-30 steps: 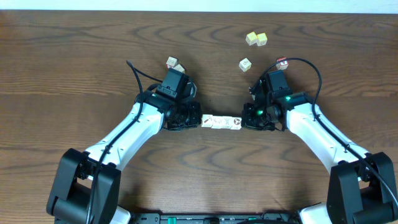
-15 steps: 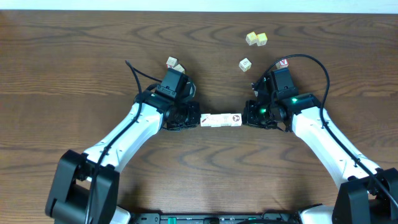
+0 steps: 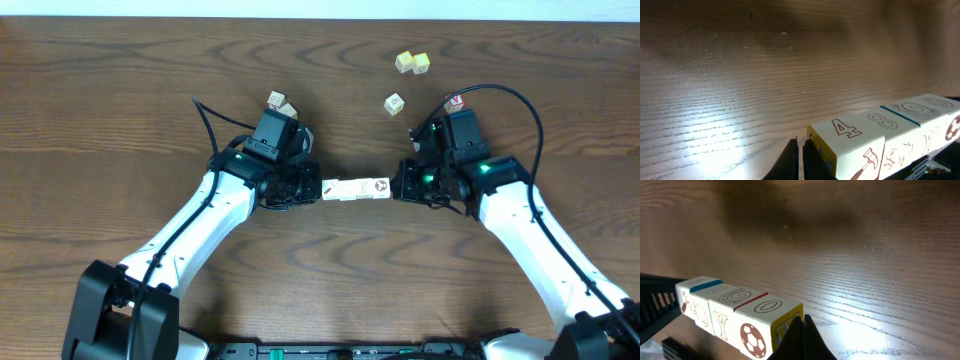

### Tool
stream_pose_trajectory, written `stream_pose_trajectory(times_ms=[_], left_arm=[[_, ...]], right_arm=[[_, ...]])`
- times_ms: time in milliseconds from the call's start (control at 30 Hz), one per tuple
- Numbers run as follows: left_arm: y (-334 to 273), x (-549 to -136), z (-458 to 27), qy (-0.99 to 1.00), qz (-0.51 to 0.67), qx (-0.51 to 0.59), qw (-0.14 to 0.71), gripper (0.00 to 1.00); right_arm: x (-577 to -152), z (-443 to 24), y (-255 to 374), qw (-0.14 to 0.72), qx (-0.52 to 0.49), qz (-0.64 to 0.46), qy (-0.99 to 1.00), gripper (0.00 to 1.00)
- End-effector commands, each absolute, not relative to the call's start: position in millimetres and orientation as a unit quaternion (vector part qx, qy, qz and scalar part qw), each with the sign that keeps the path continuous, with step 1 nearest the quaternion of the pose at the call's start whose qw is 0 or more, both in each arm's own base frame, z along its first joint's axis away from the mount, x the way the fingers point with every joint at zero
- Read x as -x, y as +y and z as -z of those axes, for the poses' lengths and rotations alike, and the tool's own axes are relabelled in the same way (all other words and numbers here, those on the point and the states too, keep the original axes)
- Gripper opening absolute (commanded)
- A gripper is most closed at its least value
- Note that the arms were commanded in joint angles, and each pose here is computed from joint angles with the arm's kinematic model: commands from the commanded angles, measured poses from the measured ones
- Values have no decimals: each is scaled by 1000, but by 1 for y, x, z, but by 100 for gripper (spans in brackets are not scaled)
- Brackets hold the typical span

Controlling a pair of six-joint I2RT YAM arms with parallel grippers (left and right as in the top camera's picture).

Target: Lift 4 blocks

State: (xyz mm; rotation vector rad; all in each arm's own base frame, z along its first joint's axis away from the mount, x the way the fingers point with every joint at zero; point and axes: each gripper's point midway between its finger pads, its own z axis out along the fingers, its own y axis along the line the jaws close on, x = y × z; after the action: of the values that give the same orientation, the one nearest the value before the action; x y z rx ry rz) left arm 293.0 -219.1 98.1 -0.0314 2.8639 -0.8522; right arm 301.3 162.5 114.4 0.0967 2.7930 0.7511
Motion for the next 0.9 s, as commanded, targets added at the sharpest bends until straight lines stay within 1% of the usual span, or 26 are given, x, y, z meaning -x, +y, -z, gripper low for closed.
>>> stream_pose_trajectory(times_ms=[0,333,867], left_arm=[[-240,-285,-121,938,340,-10,67,7],[-240,-284,-137,933,348,-16,85,7],[-240,-284,-137,933,348,-17,86,7]], right_arm=[[-290,-135,192,106,-3,-317,942,1],[-289,-134,191,103,-4,-316,943,1],[-289,-137,191,108,-3,-318,942,1]])
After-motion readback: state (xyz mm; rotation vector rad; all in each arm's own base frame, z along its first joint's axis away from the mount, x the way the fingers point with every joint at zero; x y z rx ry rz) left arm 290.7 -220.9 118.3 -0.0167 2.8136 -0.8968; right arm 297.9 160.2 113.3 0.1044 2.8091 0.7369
